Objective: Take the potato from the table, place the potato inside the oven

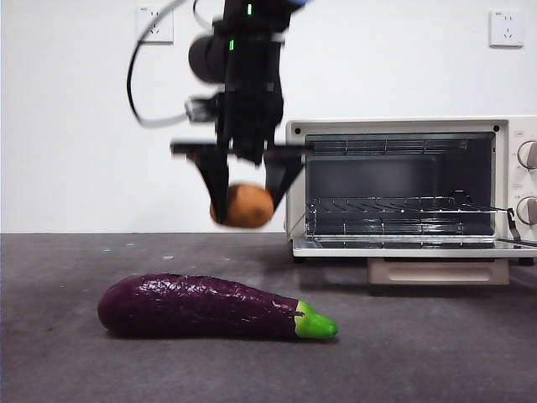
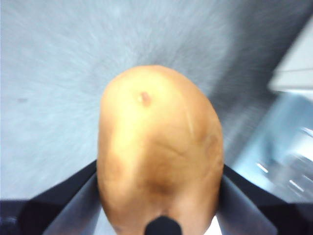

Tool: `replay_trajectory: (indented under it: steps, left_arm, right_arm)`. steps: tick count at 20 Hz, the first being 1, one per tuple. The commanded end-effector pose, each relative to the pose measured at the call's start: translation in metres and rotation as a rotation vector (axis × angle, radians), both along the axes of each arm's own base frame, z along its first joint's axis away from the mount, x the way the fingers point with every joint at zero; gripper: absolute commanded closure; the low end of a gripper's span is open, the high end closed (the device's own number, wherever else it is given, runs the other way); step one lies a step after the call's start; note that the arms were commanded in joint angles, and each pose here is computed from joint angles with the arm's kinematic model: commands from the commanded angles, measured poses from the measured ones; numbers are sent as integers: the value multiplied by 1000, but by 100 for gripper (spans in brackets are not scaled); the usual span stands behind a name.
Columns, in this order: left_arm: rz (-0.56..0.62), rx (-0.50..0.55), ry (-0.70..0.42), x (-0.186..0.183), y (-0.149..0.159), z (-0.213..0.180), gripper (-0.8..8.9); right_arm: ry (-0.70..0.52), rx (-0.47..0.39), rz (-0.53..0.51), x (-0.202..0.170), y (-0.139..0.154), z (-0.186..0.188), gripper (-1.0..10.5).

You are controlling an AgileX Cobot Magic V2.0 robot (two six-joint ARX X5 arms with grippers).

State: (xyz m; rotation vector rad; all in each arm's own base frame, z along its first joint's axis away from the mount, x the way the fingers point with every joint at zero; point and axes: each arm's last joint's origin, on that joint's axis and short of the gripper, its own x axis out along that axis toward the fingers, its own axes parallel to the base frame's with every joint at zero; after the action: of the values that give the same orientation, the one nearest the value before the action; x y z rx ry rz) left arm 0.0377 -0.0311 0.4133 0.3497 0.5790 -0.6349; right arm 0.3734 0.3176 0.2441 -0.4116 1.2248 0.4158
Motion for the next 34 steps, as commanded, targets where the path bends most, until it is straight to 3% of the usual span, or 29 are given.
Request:
replay_trajectory:
  steps: [1, 5, 9, 11, 14, 19, 27, 34]
  left_arm:
    - [13, -8, 3, 0, 0, -1, 819]
    - [18, -13, 9, 1, 0, -1, 819]
    - [30, -23, 21, 2, -1, -1, 819]
    - [30, -20, 24, 3, -2, -1, 819]
    - [42, -17, 45, 7, -7, -2, 818]
    - [44, 31, 94, 23, -21, -5, 819]
    - [60, 134, 85, 37, -32, -9, 818]
    - [99, 152, 64, 37, -31, -8, 818]
  right_arm:
    - [-23, 42, -39, -4, -2, 30, 914]
    - [-49, 269, 1, -13, -3, 80, 914]
    - [-115, 313, 80, -34, -13, 119, 914]
    - [-188, 275, 65, -45, -25, 139, 914]
    - [-317, 119, 7, -71, -56, 166, 914]
    - [-348, 25, -62, -112, -111, 183, 914]
    - [-218, -124, -153, -134, -171, 133, 914]
    - [-279, -39, -268, -98, -203, 43, 914]
